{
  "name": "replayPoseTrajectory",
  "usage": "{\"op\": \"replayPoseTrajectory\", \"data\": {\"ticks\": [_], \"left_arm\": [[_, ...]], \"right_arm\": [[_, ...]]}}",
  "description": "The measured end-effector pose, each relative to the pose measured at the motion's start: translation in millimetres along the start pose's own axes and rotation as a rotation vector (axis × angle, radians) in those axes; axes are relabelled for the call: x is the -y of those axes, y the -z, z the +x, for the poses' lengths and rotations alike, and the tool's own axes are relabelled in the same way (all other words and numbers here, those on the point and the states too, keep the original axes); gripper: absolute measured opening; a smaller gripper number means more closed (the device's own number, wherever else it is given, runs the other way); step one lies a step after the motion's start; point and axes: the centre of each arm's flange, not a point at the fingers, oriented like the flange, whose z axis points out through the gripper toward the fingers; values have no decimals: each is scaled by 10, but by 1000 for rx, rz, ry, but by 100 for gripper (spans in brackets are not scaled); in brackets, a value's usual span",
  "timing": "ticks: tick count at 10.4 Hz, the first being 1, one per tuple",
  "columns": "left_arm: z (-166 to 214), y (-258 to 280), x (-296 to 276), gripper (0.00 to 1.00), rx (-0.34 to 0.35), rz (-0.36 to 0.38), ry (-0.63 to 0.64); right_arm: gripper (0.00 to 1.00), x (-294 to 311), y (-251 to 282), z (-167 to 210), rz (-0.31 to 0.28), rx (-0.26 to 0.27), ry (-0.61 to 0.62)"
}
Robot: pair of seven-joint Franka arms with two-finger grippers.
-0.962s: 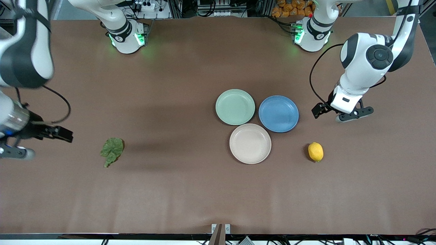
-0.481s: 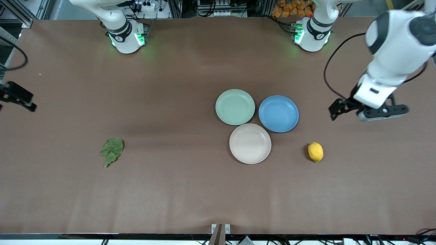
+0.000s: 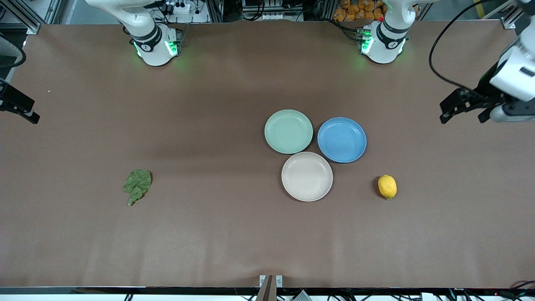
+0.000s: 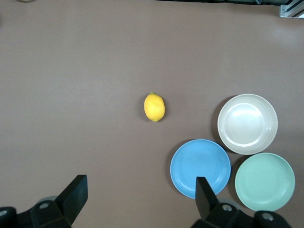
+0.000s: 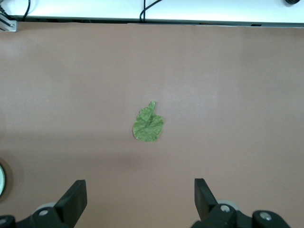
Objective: Pick lemon and lettuce from plates
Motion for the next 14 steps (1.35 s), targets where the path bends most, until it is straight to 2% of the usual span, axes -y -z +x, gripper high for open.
{"op": "replayPoseTrajectory", "data": {"ticks": [5,9,14], "left_arm": [[-111,97,-40,100,87,5,-69],[-112,100,-40,100,91,5,-70],[-115,107,-69,100,89,9,-76]], "right_arm": [[100,40,16,-93,6,33,8],[100,-82,-350,-198,12,92,-14],[100,-146,-506,-310,15,102,-24]]}}
